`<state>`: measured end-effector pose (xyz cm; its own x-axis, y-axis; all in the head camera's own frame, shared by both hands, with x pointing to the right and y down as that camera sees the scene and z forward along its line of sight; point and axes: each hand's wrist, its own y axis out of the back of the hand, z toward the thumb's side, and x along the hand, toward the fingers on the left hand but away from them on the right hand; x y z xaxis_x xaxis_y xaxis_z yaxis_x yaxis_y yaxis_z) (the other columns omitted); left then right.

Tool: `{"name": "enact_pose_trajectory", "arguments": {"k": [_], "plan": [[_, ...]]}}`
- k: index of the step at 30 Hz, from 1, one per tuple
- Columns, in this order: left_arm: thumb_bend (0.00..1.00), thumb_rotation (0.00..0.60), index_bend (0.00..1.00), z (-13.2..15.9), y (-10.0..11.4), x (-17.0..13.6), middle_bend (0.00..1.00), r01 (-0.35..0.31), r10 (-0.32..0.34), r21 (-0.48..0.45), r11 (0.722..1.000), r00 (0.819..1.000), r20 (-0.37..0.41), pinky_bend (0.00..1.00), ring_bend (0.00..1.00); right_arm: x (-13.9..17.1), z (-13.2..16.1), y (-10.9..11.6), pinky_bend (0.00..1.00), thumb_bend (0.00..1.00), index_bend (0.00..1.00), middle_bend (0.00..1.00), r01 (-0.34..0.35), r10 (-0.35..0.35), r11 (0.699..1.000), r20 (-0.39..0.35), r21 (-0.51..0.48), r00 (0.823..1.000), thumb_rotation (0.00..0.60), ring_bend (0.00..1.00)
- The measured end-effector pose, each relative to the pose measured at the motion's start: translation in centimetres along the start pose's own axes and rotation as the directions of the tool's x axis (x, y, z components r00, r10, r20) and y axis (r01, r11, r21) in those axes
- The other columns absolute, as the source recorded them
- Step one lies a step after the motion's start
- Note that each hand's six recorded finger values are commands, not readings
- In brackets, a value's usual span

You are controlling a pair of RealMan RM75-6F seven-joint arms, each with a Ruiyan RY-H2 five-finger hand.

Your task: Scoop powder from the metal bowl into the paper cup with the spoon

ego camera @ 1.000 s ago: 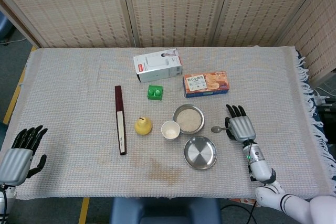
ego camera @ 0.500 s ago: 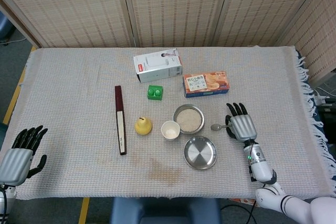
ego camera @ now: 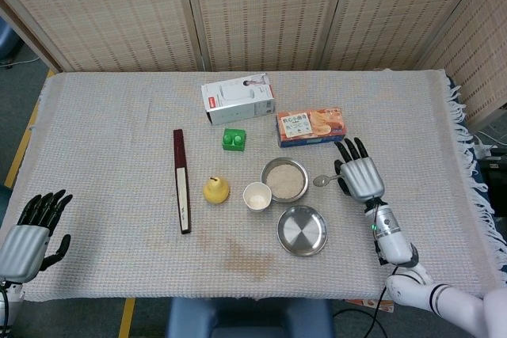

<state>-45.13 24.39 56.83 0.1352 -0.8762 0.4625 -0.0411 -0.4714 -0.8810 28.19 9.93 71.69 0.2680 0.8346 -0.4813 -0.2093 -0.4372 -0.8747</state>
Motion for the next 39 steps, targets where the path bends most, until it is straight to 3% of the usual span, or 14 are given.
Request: {"name": "enact_pose_trajectory", "arguments": {"k": [7, 12, 25, 28, 39], "plan": [[0.48, 0.6, 0.0, -0.1, 0.1, -0.2, 0.0, -0.005, 0.005, -0.011, 1.0, 1.0, 0.002, 0.05, 0.0, -2.9, 3.5, 2.6, 0.0, 0.39, 0.74, 0.09, 0.019, -0.006, 0.985, -0.076, 0.171, 0.997, 0.6, 0.0], [0.48, 0.6, 0.0, -0.3, 0.4, -0.1, 0.0, -0.015, 0.015, -0.007, 1.0, 1.0, 0.004, 0.05, 0.0, -4.1, 5.3, 3.1, 0.0, 0.39, 0.74, 0.09, 0.015, 0.013, 0.96, -0.1, 0.279, 0.995, 0.6, 0.0], [0.48, 0.6, 0.0, -0.2, 0.4, -0.2, 0.0, -0.017, 0.017, -0.019, 1.0, 1.0, 0.015, 0.05, 0.0, -5.1, 8.5, 2.6, 0.0, 0.4, 0.74, 0.09, 0.009, 0.084, 0.845, -0.149, 0.535, 0.985, 0.6, 0.0], [0.48, 0.6, 0.0, -0.3, 0.3, -0.1, 0.0, -0.017, 0.017, -0.012, 1.0, 1.0, 0.015, 0.05, 0.0, -5.0, 9.4, 2.7, 0.0, 0.4, 0.74, 0.1, 0.016, 0.094, 0.828, -0.166, 0.561, 0.982, 0.6, 0.0], [0.48, 0.6, 0.0, -0.3, 0.4, -0.1, 0.0, -0.018, 0.018, -0.013, 1.0, 1.0, 0.02, 0.05, 0.0, -4.9, 11.3, 1.9, 0.0, 0.4, 0.76, 0.1, 0.001, 0.137, 0.809, -0.189, 0.588, 0.972, 0.6, 0.0]]}}
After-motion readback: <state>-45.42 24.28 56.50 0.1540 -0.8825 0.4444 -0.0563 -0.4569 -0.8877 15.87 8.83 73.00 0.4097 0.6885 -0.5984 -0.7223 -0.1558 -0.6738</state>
